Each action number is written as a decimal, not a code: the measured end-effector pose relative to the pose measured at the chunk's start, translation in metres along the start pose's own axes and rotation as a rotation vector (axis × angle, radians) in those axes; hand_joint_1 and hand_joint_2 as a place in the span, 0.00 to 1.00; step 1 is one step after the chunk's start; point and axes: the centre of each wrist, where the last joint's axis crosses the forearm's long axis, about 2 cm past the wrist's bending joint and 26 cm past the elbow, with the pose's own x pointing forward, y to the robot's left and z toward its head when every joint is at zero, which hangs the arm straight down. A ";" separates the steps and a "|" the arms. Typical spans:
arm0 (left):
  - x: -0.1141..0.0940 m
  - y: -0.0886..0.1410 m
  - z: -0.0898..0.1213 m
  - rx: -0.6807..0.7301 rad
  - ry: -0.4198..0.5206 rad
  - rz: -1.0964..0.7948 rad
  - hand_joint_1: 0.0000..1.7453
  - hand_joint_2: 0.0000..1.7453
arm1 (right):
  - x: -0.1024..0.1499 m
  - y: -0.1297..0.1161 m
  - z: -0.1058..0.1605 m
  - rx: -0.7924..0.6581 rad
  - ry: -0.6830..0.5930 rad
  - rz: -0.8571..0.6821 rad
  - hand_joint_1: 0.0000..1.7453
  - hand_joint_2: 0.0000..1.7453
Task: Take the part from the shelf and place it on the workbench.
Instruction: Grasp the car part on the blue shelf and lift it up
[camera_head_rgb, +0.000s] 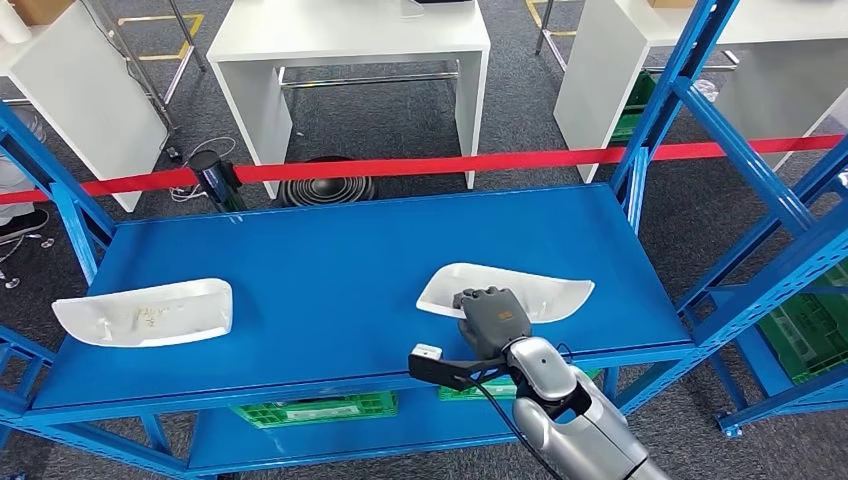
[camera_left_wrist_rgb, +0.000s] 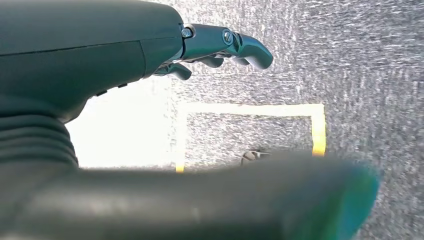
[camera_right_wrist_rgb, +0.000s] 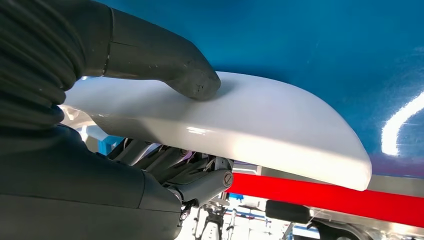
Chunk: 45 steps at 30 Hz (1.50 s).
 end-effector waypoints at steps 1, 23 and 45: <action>0.000 0.000 0.000 -0.002 -0.004 0.002 0.00 1.00 | 0.000 0.000 0.000 -0.001 0.000 0.001 1.00 1.00; 0.006 -0.006 0.000 0.024 0.029 0.033 0.00 1.00 | 0.079 -0.113 0.005 -0.601 -0.604 -0.214 1.00 1.00; -0.008 -0.007 0.000 -0.008 0.019 0.015 0.00 1.00 | 0.114 -0.116 0.027 -0.717 -0.725 -0.226 1.00 1.00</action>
